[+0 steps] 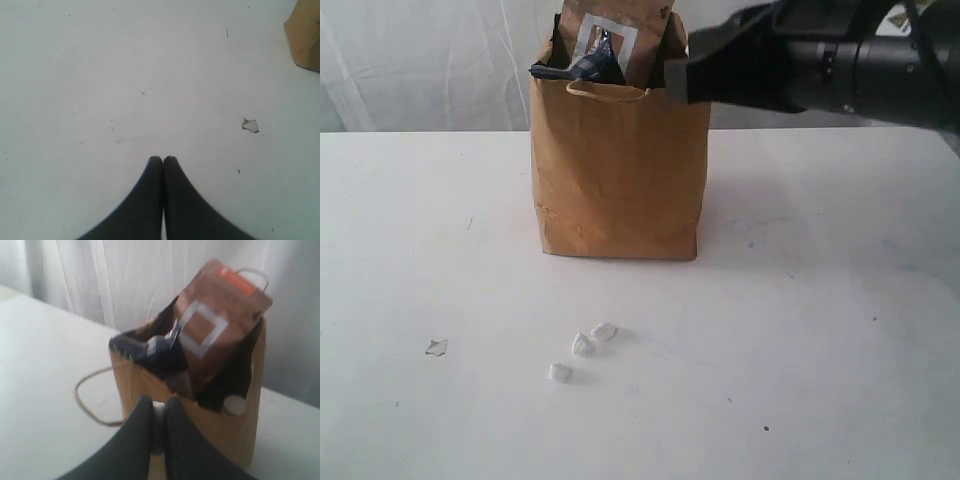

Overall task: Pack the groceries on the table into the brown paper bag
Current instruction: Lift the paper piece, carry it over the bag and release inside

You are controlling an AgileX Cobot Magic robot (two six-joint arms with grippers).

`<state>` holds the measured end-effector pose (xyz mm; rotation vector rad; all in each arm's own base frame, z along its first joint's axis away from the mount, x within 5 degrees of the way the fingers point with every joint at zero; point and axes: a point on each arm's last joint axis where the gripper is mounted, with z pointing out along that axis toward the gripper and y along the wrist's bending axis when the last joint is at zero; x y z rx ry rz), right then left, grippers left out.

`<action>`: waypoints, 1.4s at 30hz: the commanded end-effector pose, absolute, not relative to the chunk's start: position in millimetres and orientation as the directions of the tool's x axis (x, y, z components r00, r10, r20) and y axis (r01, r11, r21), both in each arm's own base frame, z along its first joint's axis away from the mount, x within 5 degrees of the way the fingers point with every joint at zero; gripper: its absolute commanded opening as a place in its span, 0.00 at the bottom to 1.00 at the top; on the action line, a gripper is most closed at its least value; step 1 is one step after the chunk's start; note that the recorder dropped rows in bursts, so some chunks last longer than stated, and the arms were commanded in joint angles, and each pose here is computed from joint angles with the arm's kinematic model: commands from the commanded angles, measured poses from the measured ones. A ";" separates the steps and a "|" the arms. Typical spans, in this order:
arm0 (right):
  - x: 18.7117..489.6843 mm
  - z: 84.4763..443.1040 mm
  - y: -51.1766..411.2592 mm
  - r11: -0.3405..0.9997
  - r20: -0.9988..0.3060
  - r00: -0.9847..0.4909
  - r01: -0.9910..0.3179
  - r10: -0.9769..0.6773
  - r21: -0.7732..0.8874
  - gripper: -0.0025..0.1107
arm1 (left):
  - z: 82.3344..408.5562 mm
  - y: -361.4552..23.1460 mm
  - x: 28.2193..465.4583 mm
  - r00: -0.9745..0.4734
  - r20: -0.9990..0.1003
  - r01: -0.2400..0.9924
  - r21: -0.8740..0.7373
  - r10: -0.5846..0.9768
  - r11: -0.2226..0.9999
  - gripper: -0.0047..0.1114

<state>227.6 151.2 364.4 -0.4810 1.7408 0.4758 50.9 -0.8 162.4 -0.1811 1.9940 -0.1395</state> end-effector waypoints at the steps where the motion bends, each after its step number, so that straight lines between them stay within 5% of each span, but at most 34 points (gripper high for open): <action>1: 230.8 378.5 155.5 0.838 -0.993 -0.114 -0.542 0.009 0.070 0.02 | 161.5 -0.2 50.8 -0.409 -0.893 -0.070 -0.174 -0.187 0.982 0.04; 36: 300.4 343.0 240.3 0.799 -0.997 -0.012 -0.598 0.074 0.066 0.02 | 161.5 -0.2 50.8 -0.409 -0.893 -0.070 -0.174 -0.187 0.982 0.04; 42: 341.1 331.2 231.4 0.837 -0.983 0.113 -0.515 -0.146 -0.184 0.04 | 161.5 -0.2 50.8 -0.409 -0.893 -0.070 -0.174 -0.187 0.982 0.04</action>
